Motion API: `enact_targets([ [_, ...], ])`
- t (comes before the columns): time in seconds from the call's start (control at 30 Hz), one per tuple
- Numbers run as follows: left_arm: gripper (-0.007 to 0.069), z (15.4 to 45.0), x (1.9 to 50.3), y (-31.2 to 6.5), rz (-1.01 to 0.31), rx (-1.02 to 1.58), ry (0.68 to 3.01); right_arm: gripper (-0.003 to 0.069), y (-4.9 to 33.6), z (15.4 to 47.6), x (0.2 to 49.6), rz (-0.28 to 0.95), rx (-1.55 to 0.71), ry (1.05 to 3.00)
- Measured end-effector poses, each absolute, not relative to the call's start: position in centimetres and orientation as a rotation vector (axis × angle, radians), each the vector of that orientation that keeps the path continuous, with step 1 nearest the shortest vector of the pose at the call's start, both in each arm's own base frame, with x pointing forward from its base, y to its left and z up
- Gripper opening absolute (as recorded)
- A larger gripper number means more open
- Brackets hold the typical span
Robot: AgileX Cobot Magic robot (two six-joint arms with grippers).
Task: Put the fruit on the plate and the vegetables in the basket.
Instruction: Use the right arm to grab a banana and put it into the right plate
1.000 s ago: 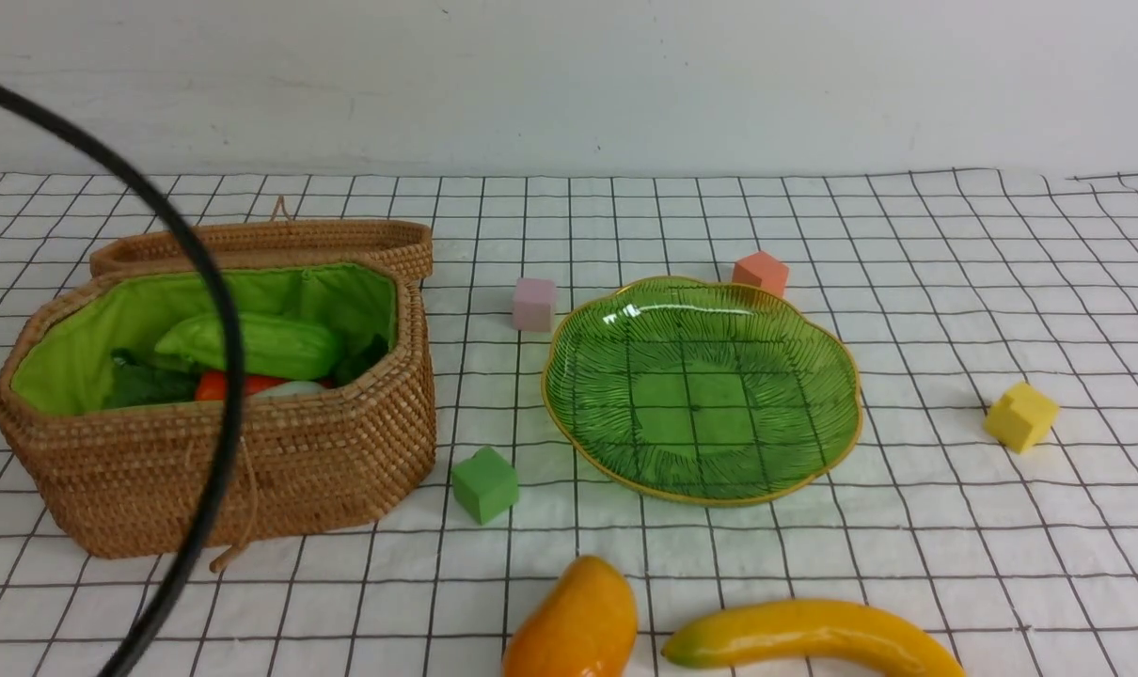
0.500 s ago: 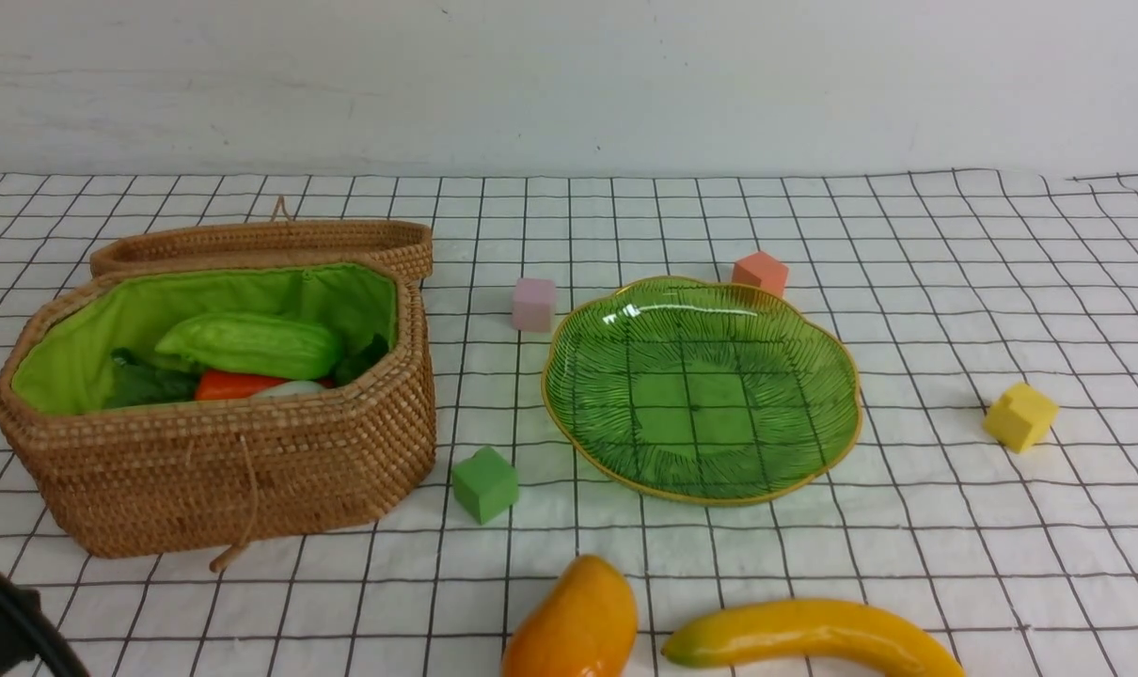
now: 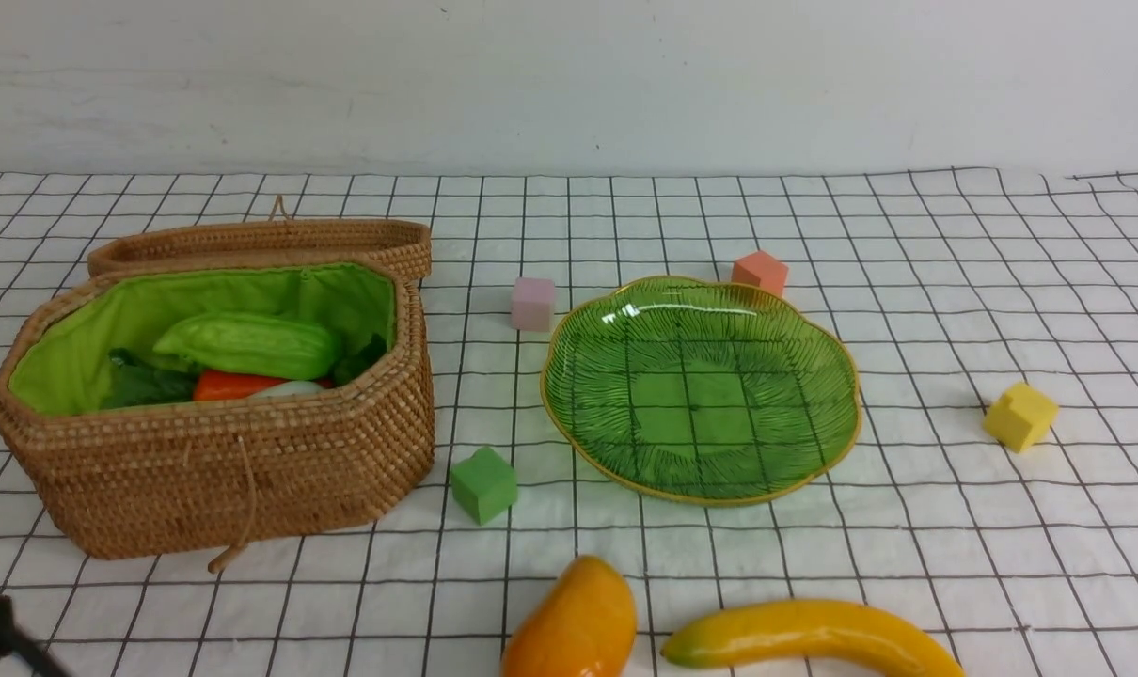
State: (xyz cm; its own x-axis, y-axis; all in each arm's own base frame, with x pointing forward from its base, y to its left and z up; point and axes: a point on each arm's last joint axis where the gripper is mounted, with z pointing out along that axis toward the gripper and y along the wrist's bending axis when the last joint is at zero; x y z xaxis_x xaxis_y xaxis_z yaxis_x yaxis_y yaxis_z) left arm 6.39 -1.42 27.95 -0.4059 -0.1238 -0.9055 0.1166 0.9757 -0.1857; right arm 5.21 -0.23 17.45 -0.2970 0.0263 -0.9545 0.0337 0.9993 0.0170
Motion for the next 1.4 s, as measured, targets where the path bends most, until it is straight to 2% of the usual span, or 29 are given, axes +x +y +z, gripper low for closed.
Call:
enact_targets([
  [0.03,-0.0013,27.8,6.4,-1.4,-0.256,-0.004,1.972,0.0244,-0.2,17.5,5.2,-0.007,0.043,1.873],
  [0.2,-0.0013,22.3,4.7,-0.5,-0.209,-0.101,1.847,0.0244,-0.2,17.5,5.2,-0.007,0.043,1.873],
  [0.27,-0.0013,19.2,4.8,-0.5,-0.203,-0.112,1.89,0.0244,-0.2,17.5,5.2,-0.007,0.043,1.873],
  [0.37,-0.0013,16.8,5.0,-0.5,-0.19,-0.114,1.933,0.0244,-0.2,17.5,5.2,-0.007,0.043,1.872],
  [0.5,-0.0013,17.2,5.3,-0.4,-0.192,-0.109,1.864,0.0244,-0.2,17.5,5.2,-0.007,0.043,1.872],
  [0.87,-0.0013,17.3,5.3,-0.4,-0.193,-0.109,1.856,0.0244,-0.2,17.5,5.2,-0.007,0.043,1.871],
  [1.0,-0.0011,17.3,5.3,-0.4,-0.193,-0.109,1.856,0.0244,-0.4,17.6,5.3,-0.05,0.013,1.847],
  [1.2,-0.0006,17.3,5.3,-0.4,-0.193,-0.109,1.856,0.0244,-0.1,19.4,5.7,-0.042,-0.014,1.621],
  [1.23,-0.0004,17.3,5.3,-0.4,-0.193,-0.109,1.856,0.0244,0.0,20.4,5.6,-0.026,-0.018,1.507],
  [1.27,-0.0004,17.3,5.3,-0.4,-0.193,-0.109,1.856,0.0244,0.0,20.7,5.6,-0.021,-0.017,1.48],
  [1.37,-0.0001,17.3,5.3,-0.4,-0.193,-0.109,1.856,0.0244,0.2,22.9,5.1,0.097,0.036,1.229],
  [1.4,-0.0001,17.3,5.3,-0.4,-0.193,-0.109,1.856,0.0244,0.2,22.9,5.1,0.099,0.037,1.229],
])
